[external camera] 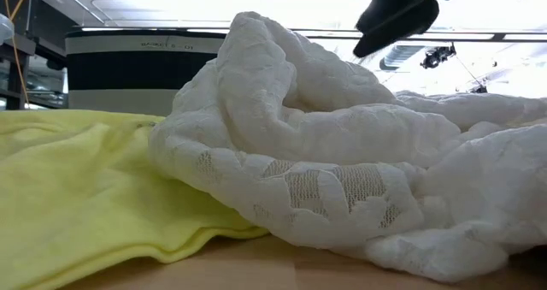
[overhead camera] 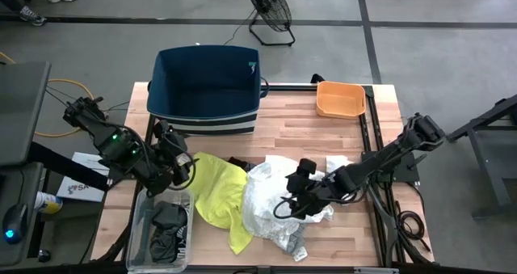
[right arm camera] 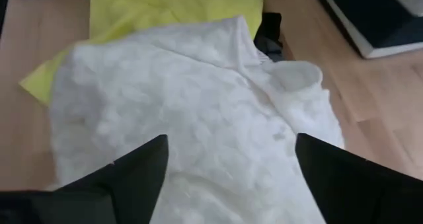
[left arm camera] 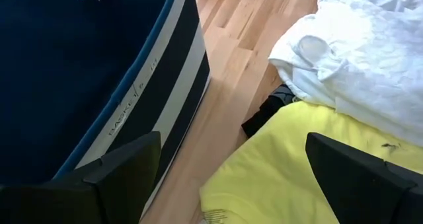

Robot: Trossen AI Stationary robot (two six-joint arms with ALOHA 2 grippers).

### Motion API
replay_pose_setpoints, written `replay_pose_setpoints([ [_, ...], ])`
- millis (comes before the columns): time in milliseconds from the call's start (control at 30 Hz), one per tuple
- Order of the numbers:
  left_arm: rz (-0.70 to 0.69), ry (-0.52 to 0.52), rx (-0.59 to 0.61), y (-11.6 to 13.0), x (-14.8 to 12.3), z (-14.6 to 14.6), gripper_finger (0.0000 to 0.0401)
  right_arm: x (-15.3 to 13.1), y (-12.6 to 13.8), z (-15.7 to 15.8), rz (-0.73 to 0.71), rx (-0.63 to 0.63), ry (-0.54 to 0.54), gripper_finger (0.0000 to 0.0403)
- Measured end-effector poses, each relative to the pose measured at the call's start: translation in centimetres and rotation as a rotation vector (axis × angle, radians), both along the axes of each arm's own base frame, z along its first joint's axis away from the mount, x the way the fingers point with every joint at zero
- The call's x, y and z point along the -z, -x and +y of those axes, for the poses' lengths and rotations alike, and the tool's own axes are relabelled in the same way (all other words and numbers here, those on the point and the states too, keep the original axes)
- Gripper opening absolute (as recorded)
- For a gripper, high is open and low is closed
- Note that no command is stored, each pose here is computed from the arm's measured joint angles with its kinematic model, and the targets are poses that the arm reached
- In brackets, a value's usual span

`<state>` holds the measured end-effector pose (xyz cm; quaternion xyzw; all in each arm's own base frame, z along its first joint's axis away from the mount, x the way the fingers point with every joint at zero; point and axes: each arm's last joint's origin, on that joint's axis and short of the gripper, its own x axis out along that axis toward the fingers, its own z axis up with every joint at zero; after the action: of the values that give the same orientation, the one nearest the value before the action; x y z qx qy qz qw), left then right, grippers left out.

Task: Pick & Place Cloths
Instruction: Put the white shirt into the laundry bin

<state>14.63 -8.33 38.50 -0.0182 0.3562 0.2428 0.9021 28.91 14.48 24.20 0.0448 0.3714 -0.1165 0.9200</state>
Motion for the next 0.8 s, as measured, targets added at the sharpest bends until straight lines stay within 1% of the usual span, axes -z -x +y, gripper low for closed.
replay_pose_setpoints([
  [133,0.0,0.0,0.001,0.0,0.0,0.0,0.037,1.3,-1.0,-0.1,0.011,0.029,-0.005,0.0381],
  [200,0.001,0.001,0.001,0.0,0.0,0.0,0.037,2.0,-1.5,-0.1,0.019,0.033,-0.008,0.0395],
  [400,0.002,0.003,0.002,0.0,0.0,0.0,0.037,4.0,-3.2,-0.3,0.067,-0.019,-0.089,0.0388],
  [600,0.003,0.003,0.002,0.0,0.0,0.0,0.037,6.1,-4.3,-1.1,0.121,0.007,-0.092,0.0395],
  [800,0.003,0.003,0.002,0.0,0.0,0.0,0.037,7.8,-5.4,-2.9,0.161,0.076,-0.119,0.0391],
])
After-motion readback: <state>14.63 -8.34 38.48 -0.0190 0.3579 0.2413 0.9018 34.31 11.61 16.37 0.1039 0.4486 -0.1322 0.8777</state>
